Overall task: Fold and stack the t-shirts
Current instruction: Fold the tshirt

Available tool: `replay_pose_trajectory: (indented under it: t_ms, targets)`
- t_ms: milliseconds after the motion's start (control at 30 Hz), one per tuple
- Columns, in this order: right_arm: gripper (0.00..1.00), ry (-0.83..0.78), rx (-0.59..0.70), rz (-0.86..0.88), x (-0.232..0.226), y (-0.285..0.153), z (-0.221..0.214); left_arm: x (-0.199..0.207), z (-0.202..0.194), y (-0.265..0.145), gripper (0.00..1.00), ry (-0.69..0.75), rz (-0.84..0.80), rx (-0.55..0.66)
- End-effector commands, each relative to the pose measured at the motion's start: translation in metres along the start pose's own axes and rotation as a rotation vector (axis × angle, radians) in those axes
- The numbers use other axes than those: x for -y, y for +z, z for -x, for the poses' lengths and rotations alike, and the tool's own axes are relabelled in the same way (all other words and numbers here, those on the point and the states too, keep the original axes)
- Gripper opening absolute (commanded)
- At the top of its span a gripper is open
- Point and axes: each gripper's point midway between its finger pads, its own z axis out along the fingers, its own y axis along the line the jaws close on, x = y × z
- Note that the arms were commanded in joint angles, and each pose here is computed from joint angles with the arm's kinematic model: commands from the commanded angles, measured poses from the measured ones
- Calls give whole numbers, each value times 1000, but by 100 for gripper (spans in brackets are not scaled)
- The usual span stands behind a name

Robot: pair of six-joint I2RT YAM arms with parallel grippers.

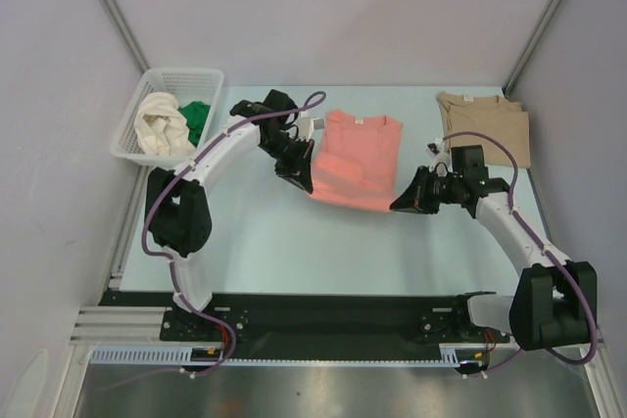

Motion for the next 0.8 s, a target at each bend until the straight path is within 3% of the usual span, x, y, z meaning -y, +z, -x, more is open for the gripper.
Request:
replay_pose_trajectory:
  t_ms: [0,233,367,567,667,767]
  targets:
    - [0,-19,16,13,-3,-6,-5,10,-3,-16,0,56,14,40]
    - [0,17,46,9,11,0,-1,-6,10,3,0,47,37,9]
    - [0,5,87,16,12,6,23,-17,32,3,1,80,75,43]
    - [0,-46,161,33,5,11,91,-36,87,-18,0,113,179,188]
    - [0,-91,214,35,4,12,135,-40,140,-45,0,178,214,329]
    - [0,-99,234,29,14,25,166,-62,179,-34,0,198,222,388]
